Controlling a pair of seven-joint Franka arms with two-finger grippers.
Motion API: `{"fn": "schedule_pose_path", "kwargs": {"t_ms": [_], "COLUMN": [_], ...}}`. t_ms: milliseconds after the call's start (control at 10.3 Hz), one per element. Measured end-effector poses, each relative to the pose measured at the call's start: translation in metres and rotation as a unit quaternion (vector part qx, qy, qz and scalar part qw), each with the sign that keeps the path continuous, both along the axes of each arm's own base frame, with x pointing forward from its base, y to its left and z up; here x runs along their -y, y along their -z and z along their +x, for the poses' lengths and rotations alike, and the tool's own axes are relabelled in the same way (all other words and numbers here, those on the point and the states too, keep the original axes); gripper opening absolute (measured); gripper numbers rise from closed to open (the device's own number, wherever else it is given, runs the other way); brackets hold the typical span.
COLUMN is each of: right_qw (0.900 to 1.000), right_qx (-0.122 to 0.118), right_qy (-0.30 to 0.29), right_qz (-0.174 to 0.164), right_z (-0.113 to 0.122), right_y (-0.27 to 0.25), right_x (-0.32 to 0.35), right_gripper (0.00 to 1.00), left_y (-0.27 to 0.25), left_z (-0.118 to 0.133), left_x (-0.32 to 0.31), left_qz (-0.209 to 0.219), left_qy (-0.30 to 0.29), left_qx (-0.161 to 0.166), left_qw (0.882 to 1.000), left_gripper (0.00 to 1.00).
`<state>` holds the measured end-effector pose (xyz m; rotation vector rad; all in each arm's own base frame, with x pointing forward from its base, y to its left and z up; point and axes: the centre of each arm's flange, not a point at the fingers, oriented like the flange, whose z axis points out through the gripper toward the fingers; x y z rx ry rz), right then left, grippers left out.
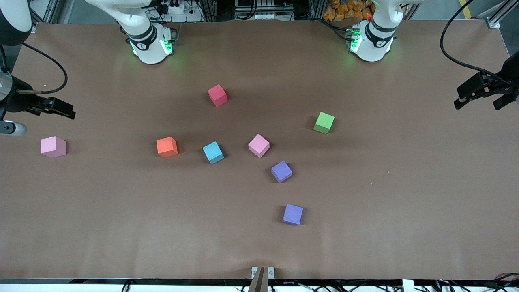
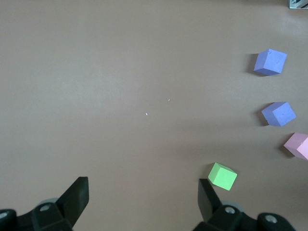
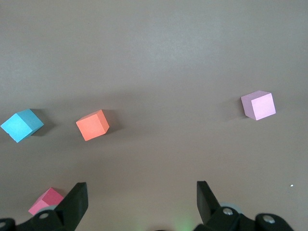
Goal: Arrange blocks into number 1
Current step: 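Reach the left gripper toward the green cube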
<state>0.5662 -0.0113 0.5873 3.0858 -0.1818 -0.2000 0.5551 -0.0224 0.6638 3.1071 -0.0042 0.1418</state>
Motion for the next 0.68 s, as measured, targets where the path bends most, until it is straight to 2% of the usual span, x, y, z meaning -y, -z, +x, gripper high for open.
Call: {"fn": "schedule_pose_path", "kwargs": {"t_ms": [388,679], "right_qw": [1.0,1.0], "right_qx": [-0.004,-0.009], "right_qy": [0.001,0.001], "right_qz": [0.0,0.0], "right_z": [-0.001,-0.002], "right_y": [0.001,0.001], "right_x": [0.001,0.001], "right_gripper": [1.0,1.0], "left_y": [0.003,0.015], "left_z": [0.001,0.006], "left_x": [0.001,0.027], "left_qz": [0.0,0.0], "left_qy": [0.002,0.018], "left_qx": [-0.006,-0.017], "left_qw": [1.0,1.0], "left_gripper": [1.0,1.0]}}
